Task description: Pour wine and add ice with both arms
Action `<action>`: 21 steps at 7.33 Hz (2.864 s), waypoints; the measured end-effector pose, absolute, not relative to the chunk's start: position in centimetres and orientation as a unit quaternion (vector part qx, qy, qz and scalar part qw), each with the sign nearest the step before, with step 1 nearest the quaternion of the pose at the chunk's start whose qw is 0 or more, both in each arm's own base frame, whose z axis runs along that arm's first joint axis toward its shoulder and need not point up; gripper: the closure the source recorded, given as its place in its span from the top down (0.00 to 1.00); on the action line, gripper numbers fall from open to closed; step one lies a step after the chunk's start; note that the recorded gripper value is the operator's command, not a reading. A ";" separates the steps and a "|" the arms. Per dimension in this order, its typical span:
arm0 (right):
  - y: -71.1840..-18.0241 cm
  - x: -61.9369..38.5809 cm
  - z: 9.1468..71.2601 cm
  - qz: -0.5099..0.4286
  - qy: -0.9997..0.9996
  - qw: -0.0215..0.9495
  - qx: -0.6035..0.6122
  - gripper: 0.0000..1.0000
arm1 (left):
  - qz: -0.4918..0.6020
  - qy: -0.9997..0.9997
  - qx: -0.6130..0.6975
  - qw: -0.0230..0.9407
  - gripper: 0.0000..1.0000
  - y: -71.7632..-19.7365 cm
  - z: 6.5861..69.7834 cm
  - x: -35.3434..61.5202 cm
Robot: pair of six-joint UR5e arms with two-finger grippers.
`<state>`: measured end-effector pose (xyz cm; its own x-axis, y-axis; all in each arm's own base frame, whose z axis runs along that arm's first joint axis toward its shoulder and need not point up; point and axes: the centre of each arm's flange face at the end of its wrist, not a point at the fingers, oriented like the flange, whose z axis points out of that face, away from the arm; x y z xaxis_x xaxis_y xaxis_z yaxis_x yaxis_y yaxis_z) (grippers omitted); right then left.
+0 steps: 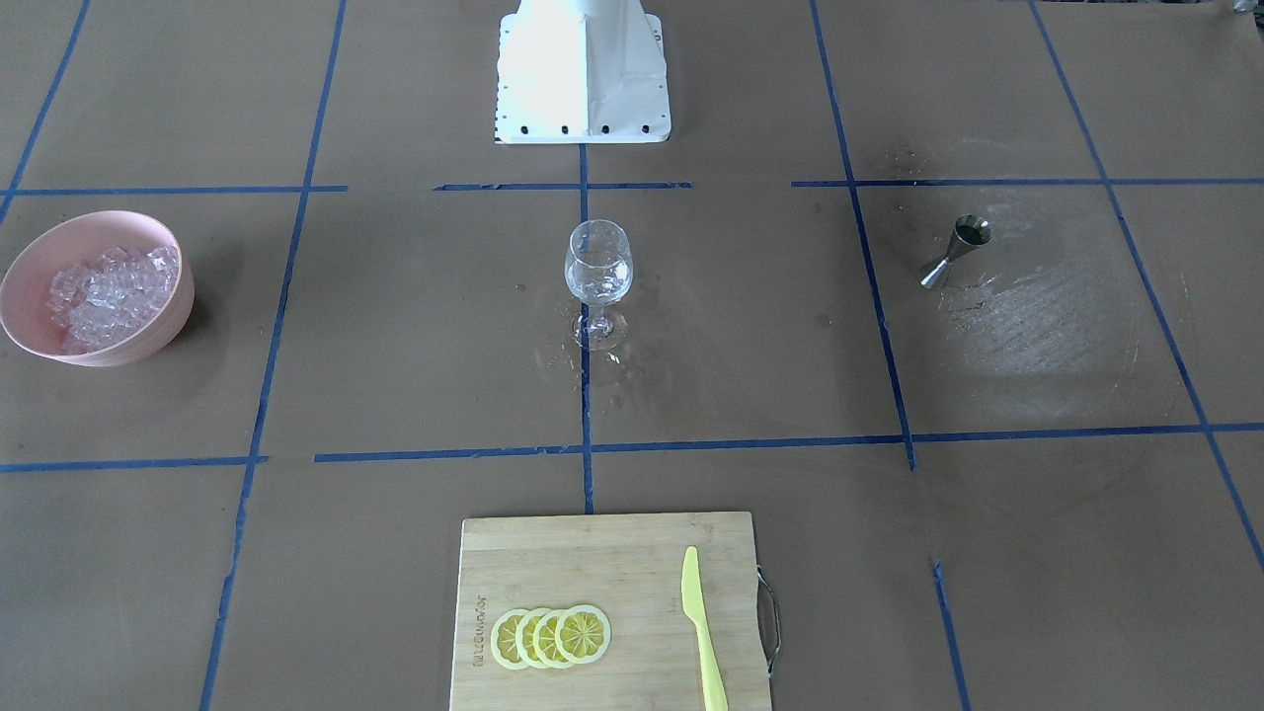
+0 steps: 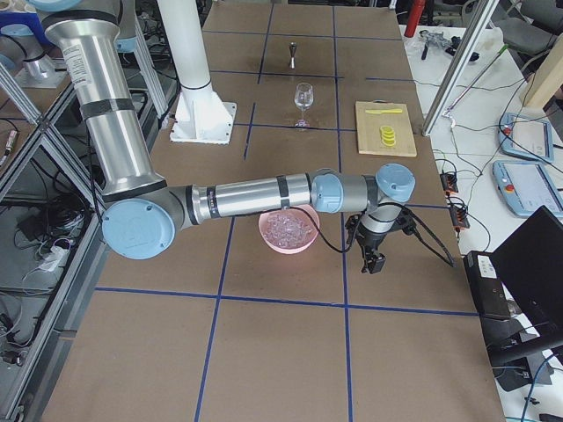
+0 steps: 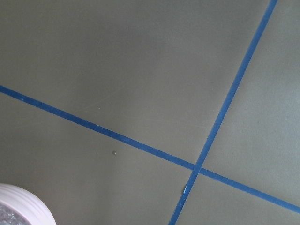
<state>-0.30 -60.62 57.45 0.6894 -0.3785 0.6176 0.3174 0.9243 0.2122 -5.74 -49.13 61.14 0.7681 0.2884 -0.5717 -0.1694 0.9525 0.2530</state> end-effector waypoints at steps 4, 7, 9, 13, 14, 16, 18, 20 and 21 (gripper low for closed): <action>-60.9 -0.3 57.1 -0.190 -0.344 0.918 0.047 1.00 | 0.147 0.315 0.122 0.930 1.00 -49.1 58.5 -5.3; -60.8 -0.3 57.2 -0.189 -0.345 0.918 0.046 1.00 | 0.158 0.316 0.135 0.926 1.00 -50.7 58.4 -4.5; -60.6 -0.3 57.5 -0.187 -0.346 0.918 0.044 1.00 | 0.179 0.349 0.180 0.902 1.00 -50.0 59.5 -3.5; -60.4 -0.5 57.5 -0.184 -0.347 0.919 0.043 1.00 | 0.089 0.428 0.252 0.864 1.00 -47.1 56.8 5.0; -60.4 -0.6 57.5 -0.185 -0.347 0.918 0.042 1.00 | 0.061 0.440 0.266 0.856 1.00 -44.8 55.4 8.2; -60.4 -0.9 57.4 -0.187 -0.347 0.918 0.042 1.00 | 0.015 0.464 0.277 0.841 1.00 -40.5 50.6 13.3; -60.5 -1.1 57.4 -0.191 -0.347 0.917 0.048 1.00 | -0.051 0.463 0.283 0.838 1.00 -36.1 47.6 17.3; -60.5 -1.2 57.4 -0.192 -0.347 0.917 0.050 1.00 | -0.084 0.430 0.310 0.844 1.00 -33.6 47.9 19.0; -60.5 -1.3 57.4 -0.193 -0.347 0.916 0.050 1.00 | -0.091 0.416 0.318 0.847 1.00 -32.4 48.5 20.2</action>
<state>-1.25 -60.51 57.35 0.6849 -0.3877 0.6169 0.3181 0.9208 0.2255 20.24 -32.39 48.48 0.6379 0.1102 -0.7622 0.4185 0.7813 0.4631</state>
